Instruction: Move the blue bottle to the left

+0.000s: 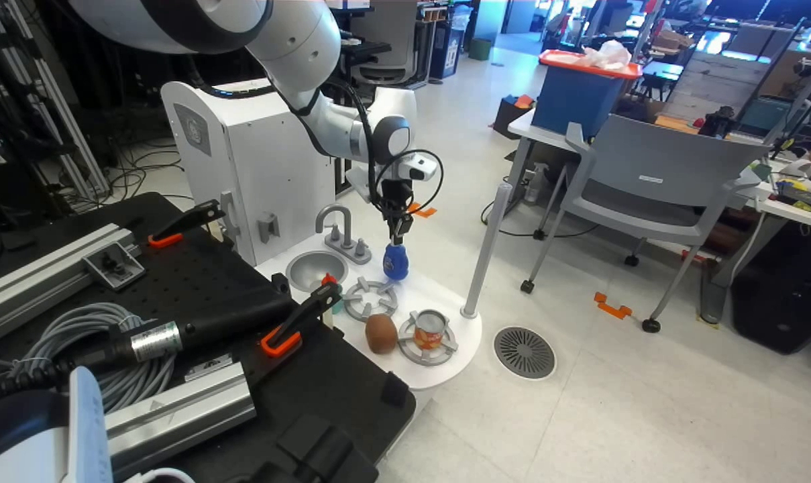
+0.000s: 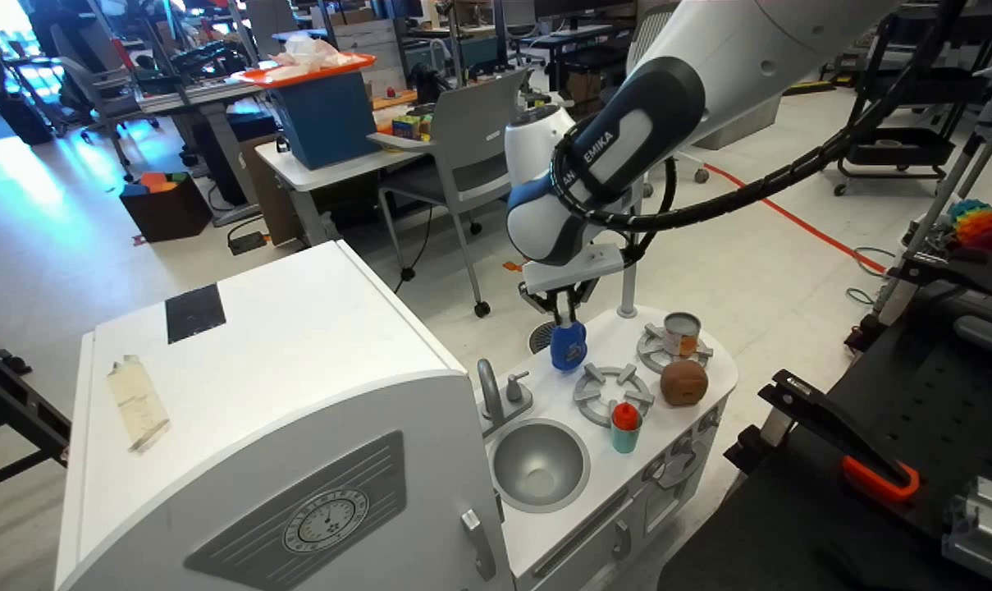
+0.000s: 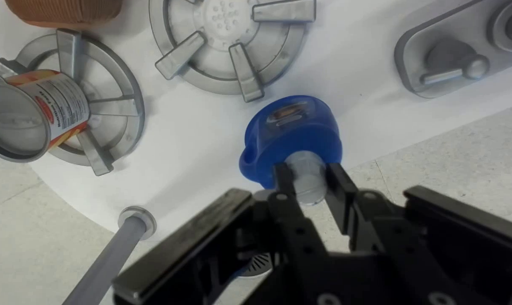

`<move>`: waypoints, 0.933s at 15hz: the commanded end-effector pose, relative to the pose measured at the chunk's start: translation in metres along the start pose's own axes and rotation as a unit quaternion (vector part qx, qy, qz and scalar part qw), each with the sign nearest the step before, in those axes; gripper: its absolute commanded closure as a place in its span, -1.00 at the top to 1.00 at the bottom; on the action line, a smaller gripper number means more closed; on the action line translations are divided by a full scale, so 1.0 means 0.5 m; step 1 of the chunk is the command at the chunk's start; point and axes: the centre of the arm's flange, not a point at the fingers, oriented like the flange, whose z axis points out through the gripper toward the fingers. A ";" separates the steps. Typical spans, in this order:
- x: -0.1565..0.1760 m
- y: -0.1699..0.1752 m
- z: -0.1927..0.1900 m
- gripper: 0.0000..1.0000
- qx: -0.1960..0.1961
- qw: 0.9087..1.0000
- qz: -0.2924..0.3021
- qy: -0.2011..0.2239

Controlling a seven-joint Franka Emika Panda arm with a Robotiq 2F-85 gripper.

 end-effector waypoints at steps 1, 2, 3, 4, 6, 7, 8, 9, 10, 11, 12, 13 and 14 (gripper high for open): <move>0.090 -0.078 0.092 -0.87 0.013 1.000 -0.018 0.022; 0.090 -0.078 0.094 -0.87 0.022 0.999 -0.016 0.027; 0.089 -0.075 0.099 -0.87 0.033 0.999 -0.013 0.029; 0.088 -0.073 0.103 -0.87 0.038 0.999 -0.011 0.032; 0.086 -0.067 0.112 -0.87 0.042 0.998 -0.011 0.037; 0.083 -0.064 0.118 -0.87 0.041 0.998 -0.011 0.036; 0.080 -0.062 0.122 -0.87 0.041 0.999 -0.011 0.034; 0.077 -0.062 0.127 -0.87 0.042 0.999 -0.011 0.030; 0.075 -0.062 0.129 -0.87 0.045 0.999 -0.007 0.022; 0.073 -0.063 0.130 -0.87 0.047 0.999 -0.003 0.017; 0.074 -0.063 0.129 -0.87 0.049 0.999 -0.001 0.017; 0.078 -0.056 0.129 -0.87 0.049 0.999 0.002 0.016; 0.079 -0.056 0.129 -0.24 0.049 0.999 0.003 0.017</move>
